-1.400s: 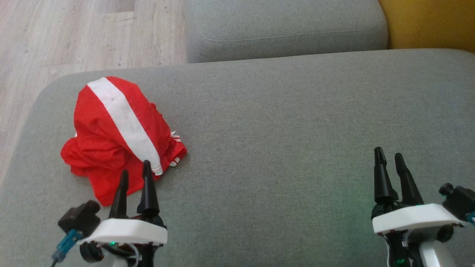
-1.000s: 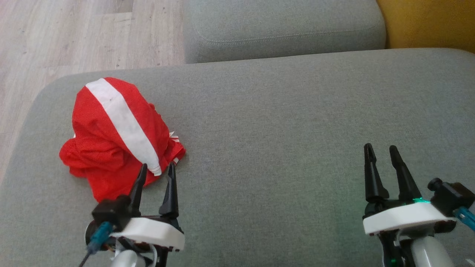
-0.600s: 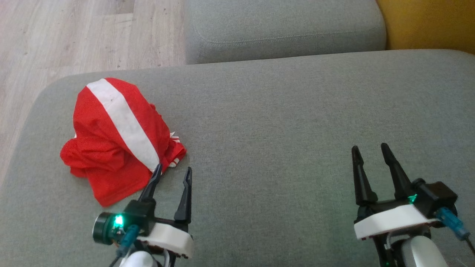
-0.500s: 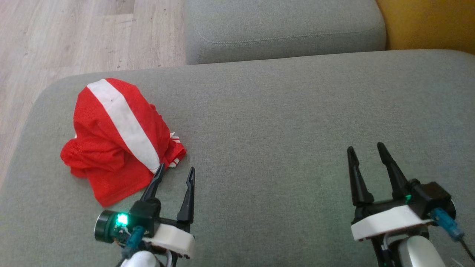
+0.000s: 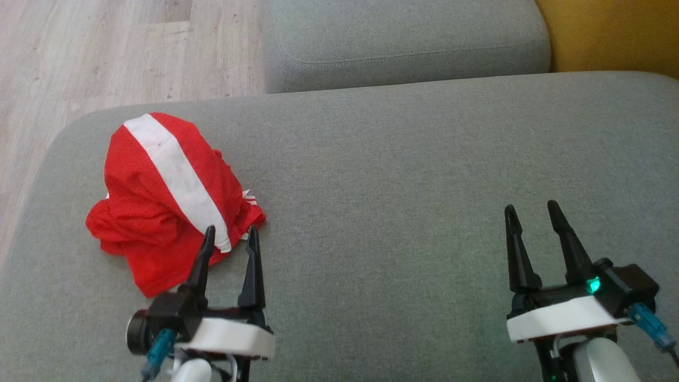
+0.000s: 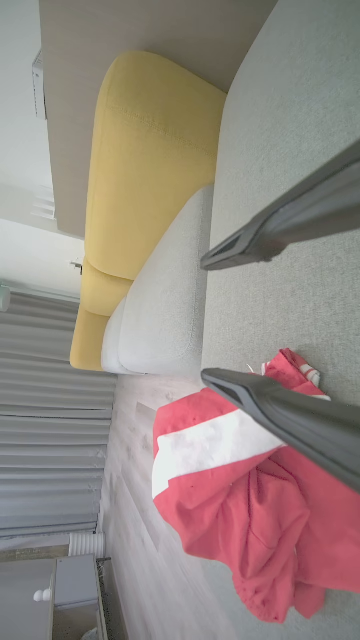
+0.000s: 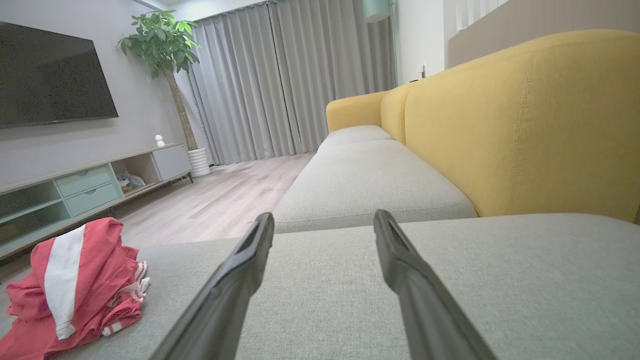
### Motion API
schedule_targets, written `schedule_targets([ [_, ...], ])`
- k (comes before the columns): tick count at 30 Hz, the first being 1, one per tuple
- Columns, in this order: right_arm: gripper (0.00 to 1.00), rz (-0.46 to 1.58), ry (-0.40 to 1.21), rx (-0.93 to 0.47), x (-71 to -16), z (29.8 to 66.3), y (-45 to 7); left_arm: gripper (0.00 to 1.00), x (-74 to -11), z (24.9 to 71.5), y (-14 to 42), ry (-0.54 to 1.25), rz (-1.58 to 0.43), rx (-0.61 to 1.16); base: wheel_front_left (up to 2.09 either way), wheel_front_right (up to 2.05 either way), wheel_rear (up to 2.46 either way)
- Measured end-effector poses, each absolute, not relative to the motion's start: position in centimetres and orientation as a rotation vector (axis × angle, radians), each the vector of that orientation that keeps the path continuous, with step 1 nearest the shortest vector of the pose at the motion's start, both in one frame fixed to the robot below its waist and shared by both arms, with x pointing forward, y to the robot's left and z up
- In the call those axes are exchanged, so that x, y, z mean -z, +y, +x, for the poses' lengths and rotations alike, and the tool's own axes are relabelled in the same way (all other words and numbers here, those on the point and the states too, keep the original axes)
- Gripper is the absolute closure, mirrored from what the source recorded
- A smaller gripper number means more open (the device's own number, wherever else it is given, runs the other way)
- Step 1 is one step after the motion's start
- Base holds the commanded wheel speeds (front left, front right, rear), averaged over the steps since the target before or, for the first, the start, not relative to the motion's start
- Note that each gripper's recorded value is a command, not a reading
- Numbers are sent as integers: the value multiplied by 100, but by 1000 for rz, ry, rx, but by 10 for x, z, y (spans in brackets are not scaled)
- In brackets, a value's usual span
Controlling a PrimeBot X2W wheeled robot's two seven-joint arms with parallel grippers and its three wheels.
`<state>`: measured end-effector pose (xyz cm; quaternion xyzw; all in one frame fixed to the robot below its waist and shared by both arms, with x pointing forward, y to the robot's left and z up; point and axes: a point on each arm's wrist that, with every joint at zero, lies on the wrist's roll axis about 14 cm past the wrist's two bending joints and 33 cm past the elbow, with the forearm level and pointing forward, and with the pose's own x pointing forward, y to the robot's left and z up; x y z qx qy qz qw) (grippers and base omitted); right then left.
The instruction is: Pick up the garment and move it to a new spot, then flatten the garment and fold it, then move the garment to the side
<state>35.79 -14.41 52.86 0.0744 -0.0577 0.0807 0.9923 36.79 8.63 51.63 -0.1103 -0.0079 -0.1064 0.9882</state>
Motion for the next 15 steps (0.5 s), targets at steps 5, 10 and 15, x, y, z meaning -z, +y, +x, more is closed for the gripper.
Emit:
schedule_targets([
  [5, 0, 206, -88, -142, -518, 356, -148, 0, -510, 361, 89, -18, -203, 223, 0, 0, 0],
  [10, 0, 208, -77, -145, -511, 352, -146, 0, -500, 357, 84, -9, -168, 244, 0, 0, 0],
  [15, 0, 172, -71, -167, -508, 350, -139, 0, -497, 353, 79, -16, -123, 272, 0, 0, 0],
])
